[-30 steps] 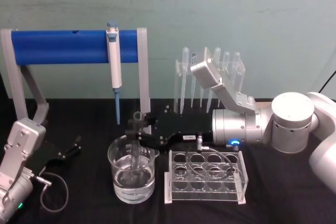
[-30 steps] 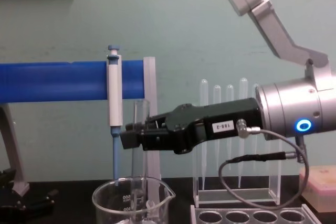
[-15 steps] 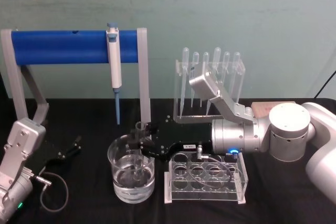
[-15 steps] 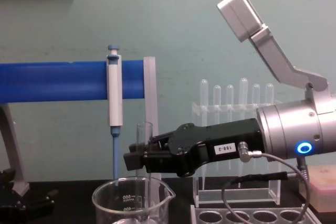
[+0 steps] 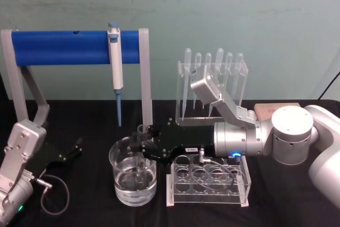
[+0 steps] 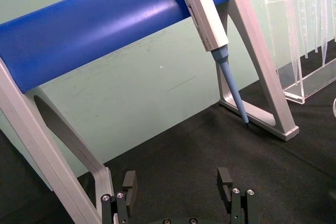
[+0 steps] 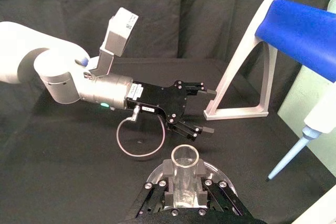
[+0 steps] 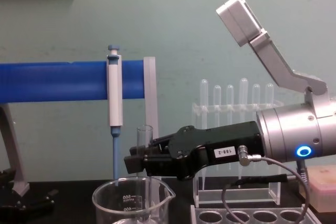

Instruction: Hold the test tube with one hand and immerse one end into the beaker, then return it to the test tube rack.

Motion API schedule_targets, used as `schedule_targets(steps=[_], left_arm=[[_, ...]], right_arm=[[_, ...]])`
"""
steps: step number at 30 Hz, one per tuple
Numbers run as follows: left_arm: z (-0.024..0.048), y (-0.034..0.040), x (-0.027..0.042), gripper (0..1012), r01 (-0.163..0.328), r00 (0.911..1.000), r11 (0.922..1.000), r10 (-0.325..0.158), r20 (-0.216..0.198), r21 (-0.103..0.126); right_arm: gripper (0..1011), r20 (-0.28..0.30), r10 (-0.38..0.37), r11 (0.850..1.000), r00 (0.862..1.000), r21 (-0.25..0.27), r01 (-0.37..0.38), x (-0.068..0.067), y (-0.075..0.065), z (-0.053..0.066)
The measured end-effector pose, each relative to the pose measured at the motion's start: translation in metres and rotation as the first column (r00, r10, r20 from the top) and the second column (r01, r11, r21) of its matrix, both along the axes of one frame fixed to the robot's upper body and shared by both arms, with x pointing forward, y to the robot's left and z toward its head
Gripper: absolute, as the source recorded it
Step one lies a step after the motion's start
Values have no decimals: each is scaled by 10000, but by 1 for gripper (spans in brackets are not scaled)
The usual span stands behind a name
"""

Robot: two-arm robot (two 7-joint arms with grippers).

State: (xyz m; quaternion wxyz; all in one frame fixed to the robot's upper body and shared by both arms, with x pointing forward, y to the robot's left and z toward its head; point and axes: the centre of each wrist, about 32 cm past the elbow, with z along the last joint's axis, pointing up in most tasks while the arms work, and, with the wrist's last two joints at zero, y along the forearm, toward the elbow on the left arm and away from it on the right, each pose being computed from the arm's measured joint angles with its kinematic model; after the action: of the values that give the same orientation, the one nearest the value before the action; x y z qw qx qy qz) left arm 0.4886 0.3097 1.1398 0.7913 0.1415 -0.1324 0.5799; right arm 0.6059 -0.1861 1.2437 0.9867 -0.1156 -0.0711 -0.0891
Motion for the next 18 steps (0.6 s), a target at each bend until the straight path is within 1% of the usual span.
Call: schedule_targets(steps=[18], left_arm=[[0,0,0,1000,0,10000,10000,0,0,0]], right_arm=[[227,-7,-14,10000,10000,13,14,1,-1,13]])
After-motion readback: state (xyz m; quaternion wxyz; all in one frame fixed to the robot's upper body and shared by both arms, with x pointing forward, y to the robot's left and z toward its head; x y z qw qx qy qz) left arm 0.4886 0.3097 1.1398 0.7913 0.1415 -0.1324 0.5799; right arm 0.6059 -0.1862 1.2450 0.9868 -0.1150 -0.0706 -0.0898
